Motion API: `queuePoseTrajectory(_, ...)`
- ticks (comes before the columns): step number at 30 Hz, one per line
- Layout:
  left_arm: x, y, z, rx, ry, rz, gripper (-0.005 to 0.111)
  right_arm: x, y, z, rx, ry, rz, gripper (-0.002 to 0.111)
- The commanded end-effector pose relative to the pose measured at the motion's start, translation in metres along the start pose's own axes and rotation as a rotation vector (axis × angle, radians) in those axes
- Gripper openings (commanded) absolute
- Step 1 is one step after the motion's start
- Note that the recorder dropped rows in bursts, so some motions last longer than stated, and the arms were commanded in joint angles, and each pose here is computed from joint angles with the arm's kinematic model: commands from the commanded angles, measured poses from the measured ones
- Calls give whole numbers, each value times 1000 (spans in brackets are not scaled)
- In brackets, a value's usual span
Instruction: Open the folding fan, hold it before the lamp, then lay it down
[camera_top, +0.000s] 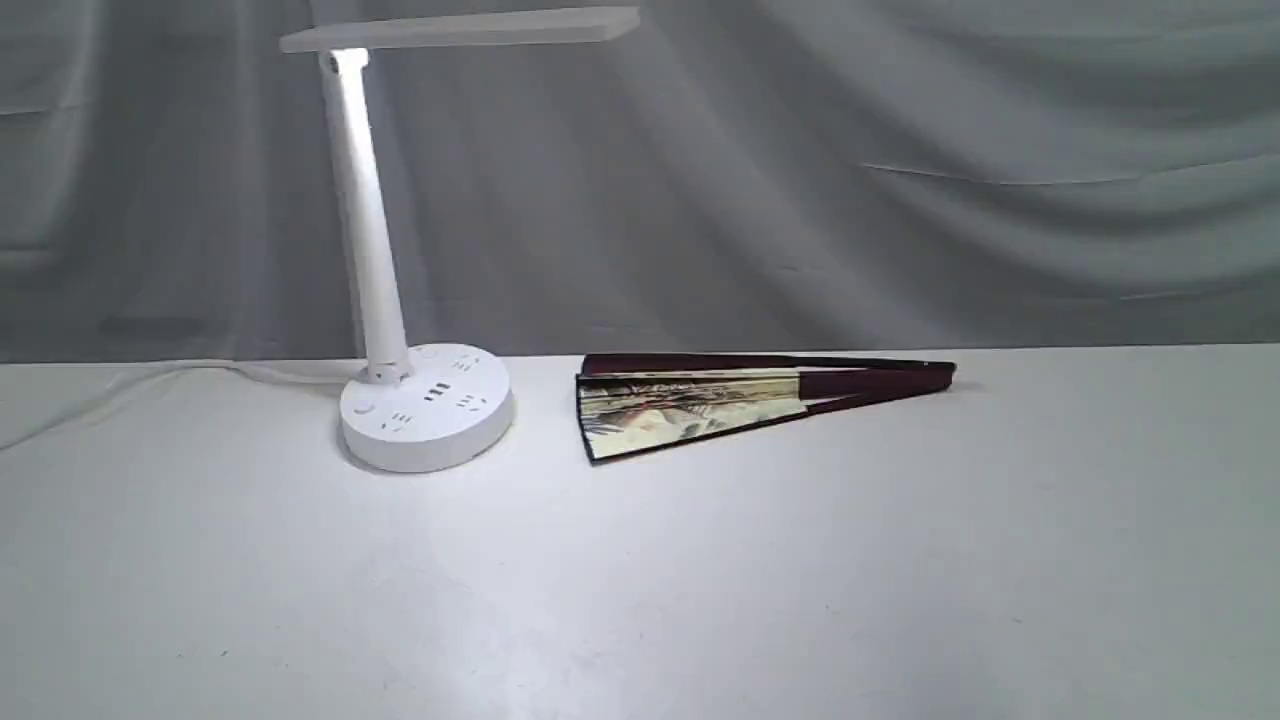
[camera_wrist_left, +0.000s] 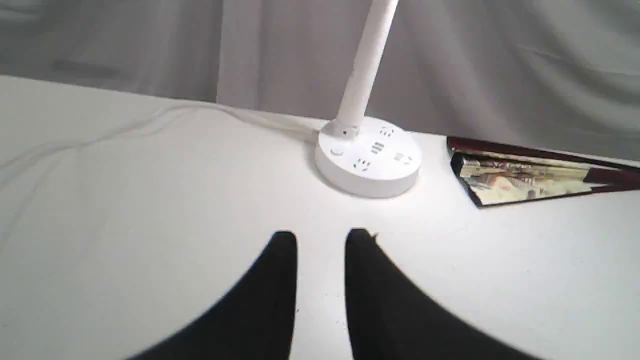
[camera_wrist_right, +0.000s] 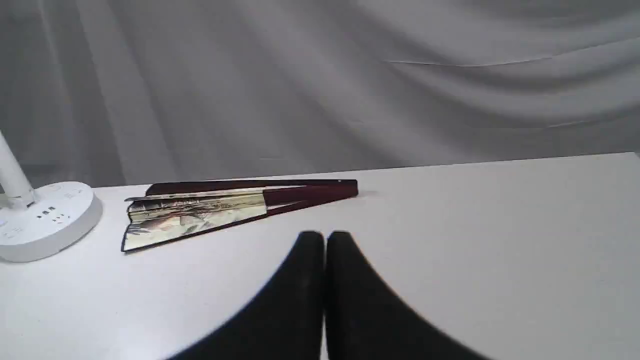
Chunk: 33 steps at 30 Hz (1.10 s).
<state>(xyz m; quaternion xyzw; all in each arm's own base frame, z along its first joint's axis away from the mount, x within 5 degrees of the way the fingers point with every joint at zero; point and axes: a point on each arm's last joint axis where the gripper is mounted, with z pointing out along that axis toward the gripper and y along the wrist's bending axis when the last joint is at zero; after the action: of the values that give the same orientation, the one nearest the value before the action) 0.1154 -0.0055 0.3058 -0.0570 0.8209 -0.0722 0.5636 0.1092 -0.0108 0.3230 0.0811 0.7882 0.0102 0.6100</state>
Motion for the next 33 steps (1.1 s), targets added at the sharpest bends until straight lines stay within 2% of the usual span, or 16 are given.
queuePoseTrajectory(1, -9, -2, 14, -2, 48, -7, 18, 1, -2, 17, 11, 53, -20, 0)
queuePoseTrajectory(8, -33, -5, 52, -20, 157, -10, 18, 13, -6, 62, 28, 213, -41, 1)
queuePoseTrajectory(12, -43, -6, 78, -29, 198, -12, 18, 2, -6, 86, 23, 280, -69, 10)
queuePoseTrajectory(14, -48, -6, 92, -31, 174, -10, 18, -8, -6, 101, 20, 297, -89, 17)
queuePoseTrajectory(17, -51, -5, 111, -37, 150, 4, 18, -17, -6, 118, 22, 302, -90, 21)
queuePoseTrajectory(23, -37, -1, 146, -54, 216, 8, 18, -16, -9, 153, 25, 340, -115, 22)
queuePoseTrajectory(29, -20, 3, 163, -57, 321, 121, 18, 11, -14, 189, 19, 467, -156, 22)
queuePoseTrajectory(33, -24, 2, 176, -59, 401, 108, 18, 15, -15, 215, 5, 566, -147, 25)
